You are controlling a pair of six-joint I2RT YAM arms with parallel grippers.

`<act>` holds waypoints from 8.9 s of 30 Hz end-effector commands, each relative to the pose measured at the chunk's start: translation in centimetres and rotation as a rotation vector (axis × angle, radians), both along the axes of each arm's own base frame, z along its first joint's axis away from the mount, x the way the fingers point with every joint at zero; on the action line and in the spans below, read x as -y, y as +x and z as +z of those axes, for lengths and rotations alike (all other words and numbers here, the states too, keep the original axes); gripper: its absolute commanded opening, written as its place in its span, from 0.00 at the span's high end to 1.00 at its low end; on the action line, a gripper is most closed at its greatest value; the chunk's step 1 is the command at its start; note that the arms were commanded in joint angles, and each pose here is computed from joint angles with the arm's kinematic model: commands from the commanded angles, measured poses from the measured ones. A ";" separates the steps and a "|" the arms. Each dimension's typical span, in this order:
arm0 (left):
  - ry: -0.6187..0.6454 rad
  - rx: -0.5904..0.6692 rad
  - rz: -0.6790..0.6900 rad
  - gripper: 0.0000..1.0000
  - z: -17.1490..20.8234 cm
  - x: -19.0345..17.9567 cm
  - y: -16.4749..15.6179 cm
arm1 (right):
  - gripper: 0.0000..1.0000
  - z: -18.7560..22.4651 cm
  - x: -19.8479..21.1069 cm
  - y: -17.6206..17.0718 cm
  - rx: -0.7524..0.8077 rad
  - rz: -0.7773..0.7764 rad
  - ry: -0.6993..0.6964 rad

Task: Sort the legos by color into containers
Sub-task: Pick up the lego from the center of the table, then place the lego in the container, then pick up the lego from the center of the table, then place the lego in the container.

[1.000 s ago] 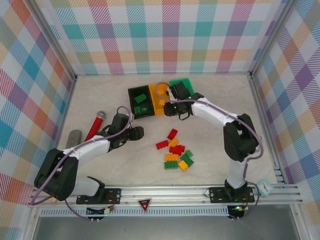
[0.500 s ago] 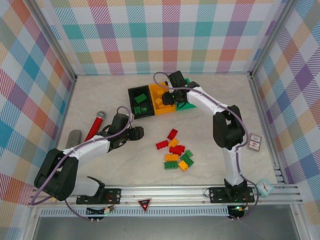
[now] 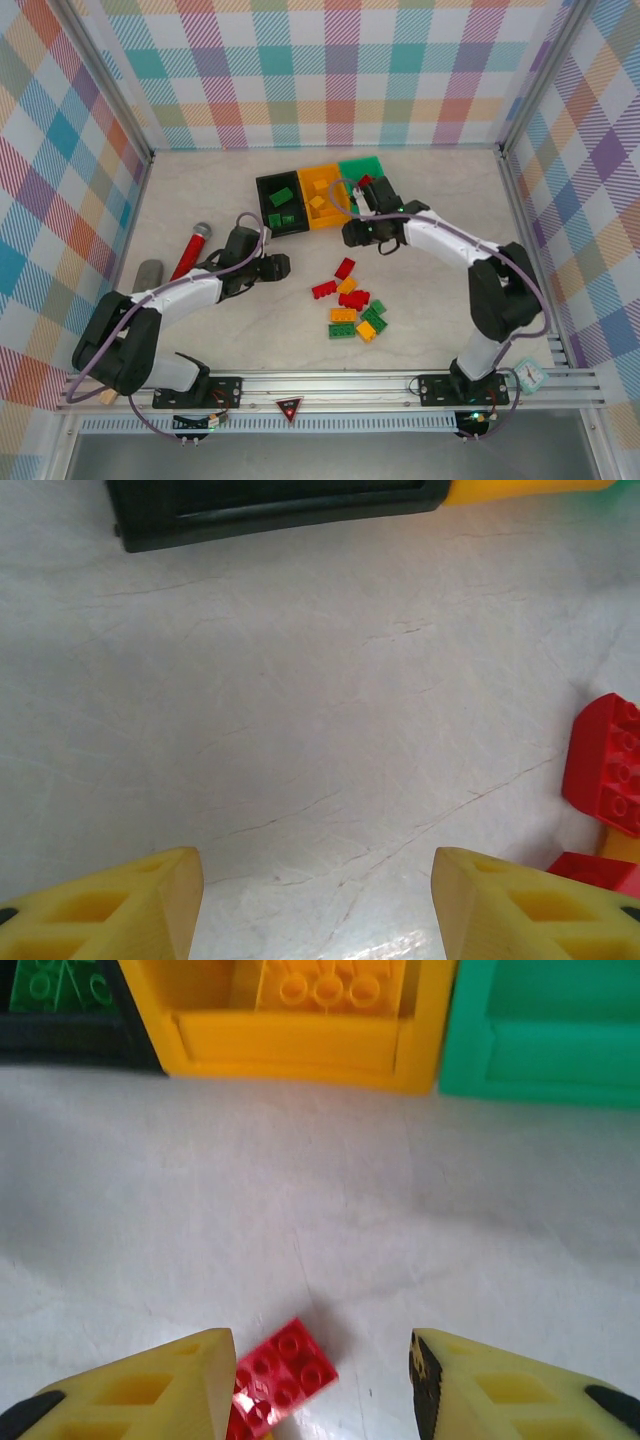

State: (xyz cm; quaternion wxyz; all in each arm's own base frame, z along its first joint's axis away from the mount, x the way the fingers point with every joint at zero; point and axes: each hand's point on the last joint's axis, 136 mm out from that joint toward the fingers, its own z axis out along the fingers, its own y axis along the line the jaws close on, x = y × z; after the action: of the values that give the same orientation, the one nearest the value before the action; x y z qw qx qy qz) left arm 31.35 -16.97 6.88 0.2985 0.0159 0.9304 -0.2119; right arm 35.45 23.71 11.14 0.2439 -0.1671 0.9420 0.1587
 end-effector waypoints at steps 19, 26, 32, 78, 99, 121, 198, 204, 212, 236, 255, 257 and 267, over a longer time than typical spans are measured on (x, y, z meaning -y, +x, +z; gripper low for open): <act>-0.198 -0.076 -0.381 0.38 0.1 12.6 -4.4 | 0.47 -4.9 1.8 -3.2 0.047 -0.047 0.067; 0.014 -0.078 -0.462 0.38 0.9 13.6 -5.3 | 0.47 -4.9 1.3 -3.0 0.037 -0.043 0.082; 0.188 -0.113 -0.487 0.39 -0.1 11.7 -5.9 | 0.47 -5.2 1.7 -2.8 0.026 -0.068 0.059; 0.342 0.035 -0.358 0.79 2.5 11.6 -3.7 | 0.46 -5.1 3.1 -2.4 0.012 -0.149 0.064; -0.034 0.098 -0.199 1.00 10.2 16.3 4.4 | 0.45 -3.1 8.5 -1.9 0.051 -0.360 0.257; -0.075 0.194 -0.058 0.66 10.8 22.7 20.7 | 0.45 -1.9 8.6 -2.1 0.097 -0.356 0.282; 0.463 -0.317 -0.426 0.42 -3.1 17.3 -1.2 | 0.41 -3.3 7.7 -2.0 0.036 -0.330 0.279; 0.461 -0.326 -0.429 0.42 -3.9 17.5 -1.2 | 0.41 -3.3 7.7 -1.9 0.033 -0.331 0.283; 0.472 -0.324 -0.423 0.44 -4.3 17.4 -1.0 | 0.41 -3.4 7.6 -2.0 0.028 -0.327 0.284; 0.386 -0.202 -0.383 0.63 -1.0 18.9 0.8 | 0.40 -3.5 7.7 -1.8 0.027 -0.338 0.280; 0.073 0.008 -0.189 0.64 9.0 21.1 13.2 | 0.38 -2.0 9.5 -1.9 0.115 -0.396 0.258; 0.014 0.024 -0.172 0.64 9.9 21.4 15.0 | 0.38 -2.0 9.4 -2.0 0.115 -0.395 0.266; -0.043 0.116 -0.053 0.46 10.3 22.1 21.1 | 0.38 -2.0 9.2 -1.9 0.108 -0.389 0.280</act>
State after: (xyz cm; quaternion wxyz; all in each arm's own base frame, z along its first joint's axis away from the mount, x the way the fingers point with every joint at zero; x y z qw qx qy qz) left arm 51.16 -38.86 16.13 0.3292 0.0729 0.9144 -0.2240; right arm 33.15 14.56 8.64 0.3293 0.0383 0.9176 0.2194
